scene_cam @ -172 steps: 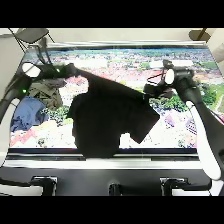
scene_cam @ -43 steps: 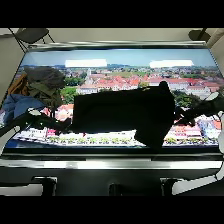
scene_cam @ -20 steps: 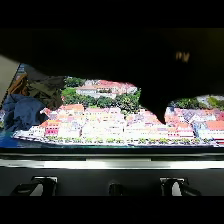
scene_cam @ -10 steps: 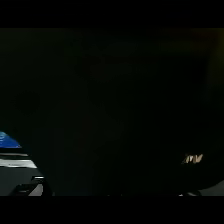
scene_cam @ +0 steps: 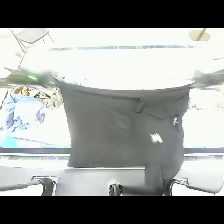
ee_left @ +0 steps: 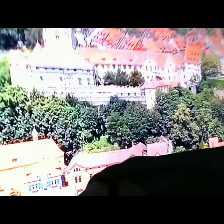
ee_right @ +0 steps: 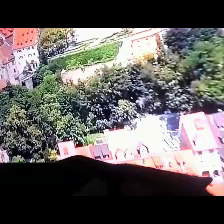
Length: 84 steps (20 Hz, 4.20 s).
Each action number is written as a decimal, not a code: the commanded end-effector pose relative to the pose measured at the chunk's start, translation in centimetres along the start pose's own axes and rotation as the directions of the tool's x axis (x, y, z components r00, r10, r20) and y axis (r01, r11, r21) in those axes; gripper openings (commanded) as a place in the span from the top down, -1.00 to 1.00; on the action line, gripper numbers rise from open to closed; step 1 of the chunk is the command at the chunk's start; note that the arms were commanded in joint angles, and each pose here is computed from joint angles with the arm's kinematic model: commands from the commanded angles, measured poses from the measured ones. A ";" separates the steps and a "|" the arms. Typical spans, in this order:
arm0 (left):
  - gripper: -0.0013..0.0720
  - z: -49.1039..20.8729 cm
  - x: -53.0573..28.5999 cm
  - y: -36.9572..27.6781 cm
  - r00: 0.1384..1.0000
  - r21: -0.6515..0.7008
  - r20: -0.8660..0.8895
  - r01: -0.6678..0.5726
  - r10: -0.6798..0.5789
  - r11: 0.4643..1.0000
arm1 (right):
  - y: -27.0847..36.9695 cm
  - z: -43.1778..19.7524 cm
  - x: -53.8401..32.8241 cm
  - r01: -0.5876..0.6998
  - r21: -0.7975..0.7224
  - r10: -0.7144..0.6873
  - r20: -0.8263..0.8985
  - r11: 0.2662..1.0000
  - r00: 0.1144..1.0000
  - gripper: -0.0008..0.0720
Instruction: Fold the shirts.
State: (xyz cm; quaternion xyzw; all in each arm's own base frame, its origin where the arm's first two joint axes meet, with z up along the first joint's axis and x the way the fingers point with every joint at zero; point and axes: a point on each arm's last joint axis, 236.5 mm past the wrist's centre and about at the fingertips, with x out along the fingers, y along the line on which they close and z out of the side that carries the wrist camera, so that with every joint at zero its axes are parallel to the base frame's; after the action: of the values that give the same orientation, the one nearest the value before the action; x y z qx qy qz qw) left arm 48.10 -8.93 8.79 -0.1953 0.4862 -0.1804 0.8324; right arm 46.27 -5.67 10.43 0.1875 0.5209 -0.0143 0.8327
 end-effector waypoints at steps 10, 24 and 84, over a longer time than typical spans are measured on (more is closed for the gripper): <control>0.88 3.5 11.3 6.2 0.997 -0.176 0.000 0.078 -0.079 0.981 | -3.6 6.3 10.4 0.000 0.138 -0.023 0.167 0.990 0.986 0.87; 0.88 -10.2 6.6 6.4 0.801 -0.162 -0.575 0.091 -0.169 0.983 | -6.2 -13.2 7.8 0.126 0.044 -0.074 -0.603 0.991 0.794 0.87; 0.88 -29.2 4.8 6.6 0.747 -0.309 -0.631 0.006 -0.210 0.951 | -8.2 -33.3 7.1 0.099 0.268 0.072 -0.563 0.958 0.824 0.86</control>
State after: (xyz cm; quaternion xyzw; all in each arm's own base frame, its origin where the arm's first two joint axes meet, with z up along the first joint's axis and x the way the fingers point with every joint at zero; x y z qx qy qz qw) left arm 25.43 -9.97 -11.24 -0.2682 0.7555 -0.2121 0.5588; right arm 18.91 -1.17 -10.79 0.2977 0.7403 -0.0382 0.6016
